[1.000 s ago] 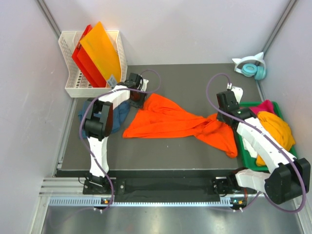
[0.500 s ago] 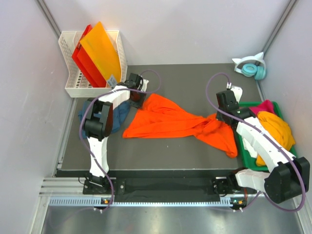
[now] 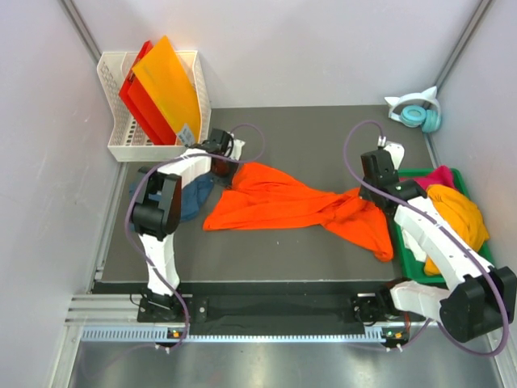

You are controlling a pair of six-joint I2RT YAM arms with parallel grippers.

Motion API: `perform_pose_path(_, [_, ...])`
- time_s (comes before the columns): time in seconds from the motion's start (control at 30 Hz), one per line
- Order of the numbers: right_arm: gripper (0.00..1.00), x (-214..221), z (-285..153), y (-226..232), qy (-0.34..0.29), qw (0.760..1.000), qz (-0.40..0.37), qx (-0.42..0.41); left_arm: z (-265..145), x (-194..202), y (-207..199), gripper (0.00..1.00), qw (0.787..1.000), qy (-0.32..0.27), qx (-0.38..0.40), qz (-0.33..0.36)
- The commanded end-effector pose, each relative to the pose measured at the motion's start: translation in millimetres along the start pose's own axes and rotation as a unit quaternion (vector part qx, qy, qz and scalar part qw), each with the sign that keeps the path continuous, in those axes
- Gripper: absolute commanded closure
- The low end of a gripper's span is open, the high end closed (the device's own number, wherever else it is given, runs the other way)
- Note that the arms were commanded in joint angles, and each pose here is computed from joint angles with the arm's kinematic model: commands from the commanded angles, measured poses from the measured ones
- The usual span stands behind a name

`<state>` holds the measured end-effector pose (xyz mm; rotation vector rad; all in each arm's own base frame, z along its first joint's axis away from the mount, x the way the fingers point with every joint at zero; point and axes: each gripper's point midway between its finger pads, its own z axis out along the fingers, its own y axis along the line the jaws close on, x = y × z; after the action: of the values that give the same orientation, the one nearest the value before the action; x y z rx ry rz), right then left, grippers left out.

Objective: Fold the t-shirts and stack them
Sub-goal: Flatten the tshirt out

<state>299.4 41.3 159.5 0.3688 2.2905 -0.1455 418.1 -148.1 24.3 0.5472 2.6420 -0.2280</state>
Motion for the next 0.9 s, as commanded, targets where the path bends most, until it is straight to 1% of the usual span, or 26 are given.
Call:
perform_pose_path(0.0, [1.0,-26.3,-16.5,0.4,-0.043,0.999,0.018,-0.014,-47.2,3.8,6.0,1.0,1.0,0.0,-0.022,0.009])
perform_pose_path(0.07, [1.0,-34.4,-22.4,-3.5,-0.053,0.999,0.01,-0.009,-78.5,-25.0,10.6,1.0,0.998,-0.055,-0.032,0.009])
perform_pose_path(0.1, [1.0,-43.6,-27.6,-2.9,-0.064,0.998,0.011,-0.011,-114.1,-55.0,16.5,1.0,0.993,-0.111,-0.04,0.005])
perform_pose_path(0.13, [1.0,-47.5,-29.5,-2.8,-0.067,0.998,0.009,-0.011,-131.7,-68.2,18.9,1.0,0.99,-0.135,-0.042,-0.003])
perform_pose_path(0.2, [1.0,-58.6,-34.8,-0.8,-0.076,0.997,0.008,-0.014,-167.7,-86.9,24.2,1.0,0.984,-0.171,-0.043,-0.012])
perform_pose_path(0.23, [1.0,-61.1,-36.2,-0.4,-0.078,0.997,0.007,-0.014,-191.1,-104.4,25.5,1.0,0.979,-0.199,-0.046,-0.01])
perform_pose_path(0.3, [1.0,-69.9,-40.4,2.7,-0.086,0.996,0.013,-0.02,-216.3,-113.3,27.2,1.0,0.975,-0.218,-0.051,-0.012])
perform_pose_path(0.47, [1.0,-85.2,-52.5,0.7,-0.106,0.994,0.022,-0.021,-241.6,-105.1,32.3,1.0,0.971,-0.23,-0.069,-0.015])
perform_pose_path(0.67, [1.0,-124.9,-85.4,-12.4,-0.156,0.987,0.027,-0.014,-290.1,-97.0,49.6,1.0,0.958,-0.269,-0.094,-0.036])
perform_pose_path(0.73, [1.0,-136.2,-97.0,-13.2,-0.171,0.984,0.036,-0.019,-302.0,-96.2,49.8,1.0,0.956,-0.275,-0.097,-0.039])
perform_pose_path(0.77, [1.0,-136.3,-101.0,-10.1,-0.172,0.984,0.037,-0.034,-307.5,-94.0,48.8,1.0,0.955,-0.278,-0.096,-0.042])
perform_pose_path(0.87, [1.0,-117.4,-96.6,-5.4,-0.148,0.987,0.041,-0.053,-313.5,-84.5,41.9,1.0,0.955,-0.279,-0.086,-0.046])
